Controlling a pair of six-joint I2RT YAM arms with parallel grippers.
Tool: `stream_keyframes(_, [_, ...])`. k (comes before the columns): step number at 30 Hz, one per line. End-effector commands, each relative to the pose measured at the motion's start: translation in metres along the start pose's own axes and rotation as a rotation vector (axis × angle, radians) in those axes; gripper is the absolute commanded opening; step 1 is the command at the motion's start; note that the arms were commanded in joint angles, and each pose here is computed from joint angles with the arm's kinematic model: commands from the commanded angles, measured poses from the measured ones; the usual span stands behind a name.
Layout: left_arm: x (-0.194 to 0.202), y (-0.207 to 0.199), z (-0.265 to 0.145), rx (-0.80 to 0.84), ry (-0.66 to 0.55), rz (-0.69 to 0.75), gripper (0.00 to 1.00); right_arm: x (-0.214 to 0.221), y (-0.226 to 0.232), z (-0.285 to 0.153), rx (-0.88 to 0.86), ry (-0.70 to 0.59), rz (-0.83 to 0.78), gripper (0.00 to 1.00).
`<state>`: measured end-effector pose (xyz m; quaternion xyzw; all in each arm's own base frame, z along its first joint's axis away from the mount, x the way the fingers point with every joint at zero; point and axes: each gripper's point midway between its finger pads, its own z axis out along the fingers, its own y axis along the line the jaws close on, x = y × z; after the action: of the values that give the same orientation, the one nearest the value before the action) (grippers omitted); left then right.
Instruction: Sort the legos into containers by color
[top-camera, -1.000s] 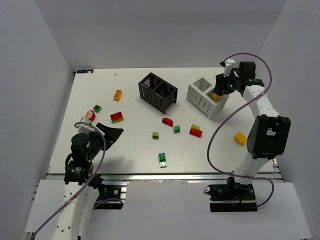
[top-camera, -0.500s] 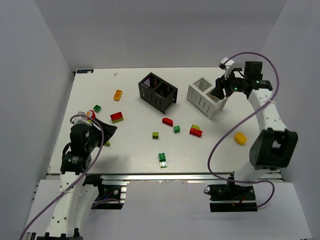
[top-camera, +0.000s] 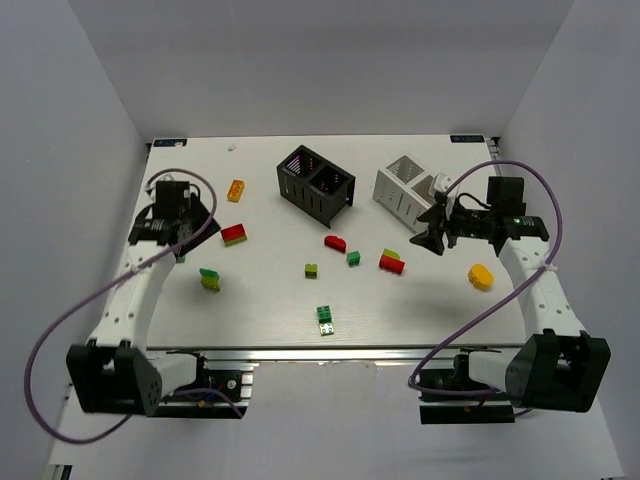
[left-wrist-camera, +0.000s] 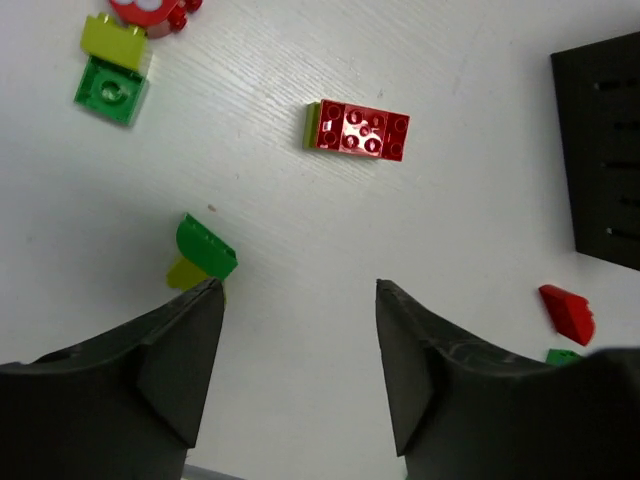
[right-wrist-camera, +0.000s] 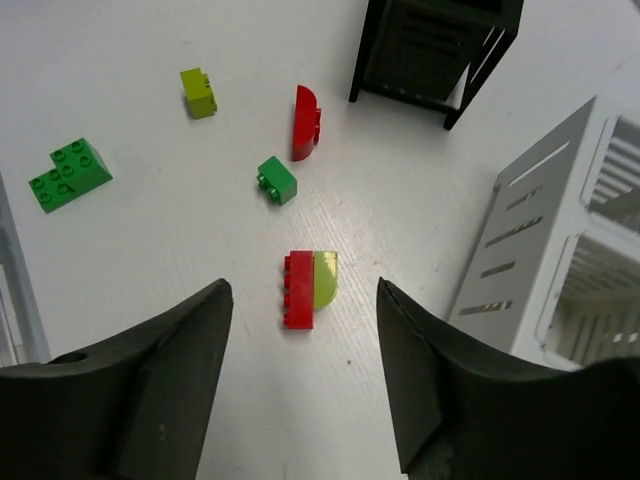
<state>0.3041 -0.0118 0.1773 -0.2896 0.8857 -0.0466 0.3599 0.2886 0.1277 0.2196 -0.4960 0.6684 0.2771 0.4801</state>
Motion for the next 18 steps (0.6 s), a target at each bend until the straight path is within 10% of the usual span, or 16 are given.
stream_keyframes(1, [-0.023, -0.021, 0.018, 0.044, -0.002, 0.127, 0.73, -0.005, -0.006, -0.003, 0.051, -0.017, -0.016, 0.66])
stream_keyframes(18, [-0.079, -0.107, 0.199, 0.162, 0.031, 0.534, 0.98, 0.003, -0.012, 0.0, 0.07, 0.0, 0.057, 0.73])
